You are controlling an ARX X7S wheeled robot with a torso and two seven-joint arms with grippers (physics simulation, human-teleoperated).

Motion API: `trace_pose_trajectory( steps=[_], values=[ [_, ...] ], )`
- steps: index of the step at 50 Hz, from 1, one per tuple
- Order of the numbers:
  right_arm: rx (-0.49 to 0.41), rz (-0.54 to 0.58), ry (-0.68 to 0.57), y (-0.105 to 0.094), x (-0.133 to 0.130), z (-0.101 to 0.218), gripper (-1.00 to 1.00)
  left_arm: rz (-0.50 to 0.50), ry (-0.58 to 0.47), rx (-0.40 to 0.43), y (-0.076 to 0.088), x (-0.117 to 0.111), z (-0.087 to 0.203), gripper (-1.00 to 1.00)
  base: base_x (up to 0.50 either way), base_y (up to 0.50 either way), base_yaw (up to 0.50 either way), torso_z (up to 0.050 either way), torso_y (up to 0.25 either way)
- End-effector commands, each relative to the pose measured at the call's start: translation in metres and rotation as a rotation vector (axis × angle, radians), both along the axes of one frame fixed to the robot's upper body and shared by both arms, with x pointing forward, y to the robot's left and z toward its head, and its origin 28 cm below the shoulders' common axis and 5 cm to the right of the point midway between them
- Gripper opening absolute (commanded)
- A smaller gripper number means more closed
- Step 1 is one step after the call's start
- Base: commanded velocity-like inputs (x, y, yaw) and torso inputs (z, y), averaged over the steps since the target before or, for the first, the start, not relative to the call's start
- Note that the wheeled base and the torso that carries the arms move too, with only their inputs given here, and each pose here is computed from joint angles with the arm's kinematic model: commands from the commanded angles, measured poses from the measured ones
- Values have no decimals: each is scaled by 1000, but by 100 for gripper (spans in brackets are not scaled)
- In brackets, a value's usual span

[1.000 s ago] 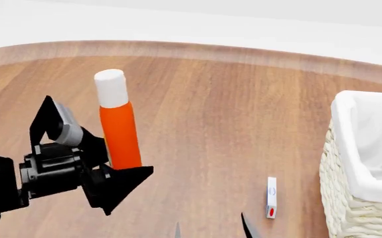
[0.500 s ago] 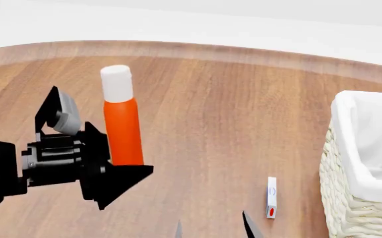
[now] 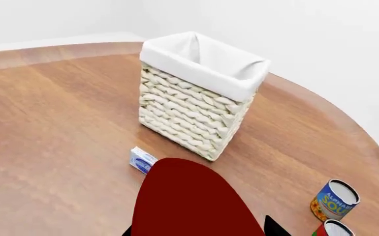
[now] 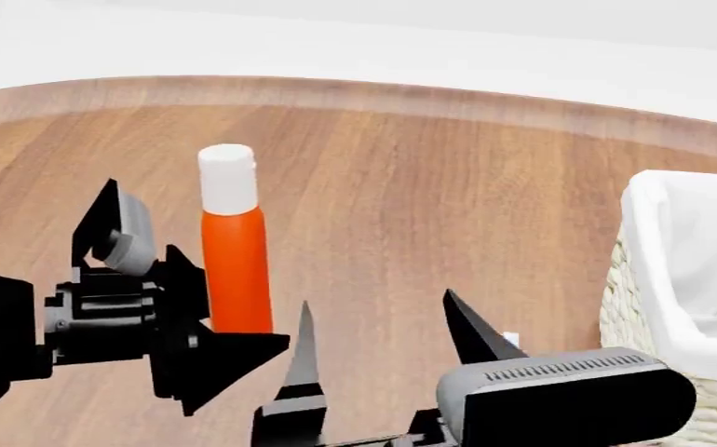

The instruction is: Pick up the ketchup, and put it in the basket.

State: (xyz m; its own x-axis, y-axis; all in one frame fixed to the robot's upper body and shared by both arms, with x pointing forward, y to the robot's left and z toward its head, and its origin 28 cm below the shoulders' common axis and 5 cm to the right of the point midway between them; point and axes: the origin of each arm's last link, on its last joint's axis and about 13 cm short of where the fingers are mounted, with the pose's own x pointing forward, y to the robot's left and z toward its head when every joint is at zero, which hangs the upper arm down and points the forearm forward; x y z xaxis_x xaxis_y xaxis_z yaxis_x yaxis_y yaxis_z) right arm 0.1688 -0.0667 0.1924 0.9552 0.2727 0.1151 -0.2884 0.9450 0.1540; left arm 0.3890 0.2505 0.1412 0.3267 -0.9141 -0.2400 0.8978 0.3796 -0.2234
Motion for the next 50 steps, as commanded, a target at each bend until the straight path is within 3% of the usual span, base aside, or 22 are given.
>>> trace_pose_trajectory(
  steps=[1,17,50],
  values=[
    [-35,104,-87,4,-14,53,100,-41,-13,-28,-10,0,2,-100,0,0,0,0,0],
    [-39,186,-81,15,14,74,100,-59,-11,-8,-12,-3,-3,-100,0,0,0,0,1],
    [87,248,44,20,78,61,100,-71,-10,21,-13,-6,-9,-100,0,0,0,0,0]
  ],
)
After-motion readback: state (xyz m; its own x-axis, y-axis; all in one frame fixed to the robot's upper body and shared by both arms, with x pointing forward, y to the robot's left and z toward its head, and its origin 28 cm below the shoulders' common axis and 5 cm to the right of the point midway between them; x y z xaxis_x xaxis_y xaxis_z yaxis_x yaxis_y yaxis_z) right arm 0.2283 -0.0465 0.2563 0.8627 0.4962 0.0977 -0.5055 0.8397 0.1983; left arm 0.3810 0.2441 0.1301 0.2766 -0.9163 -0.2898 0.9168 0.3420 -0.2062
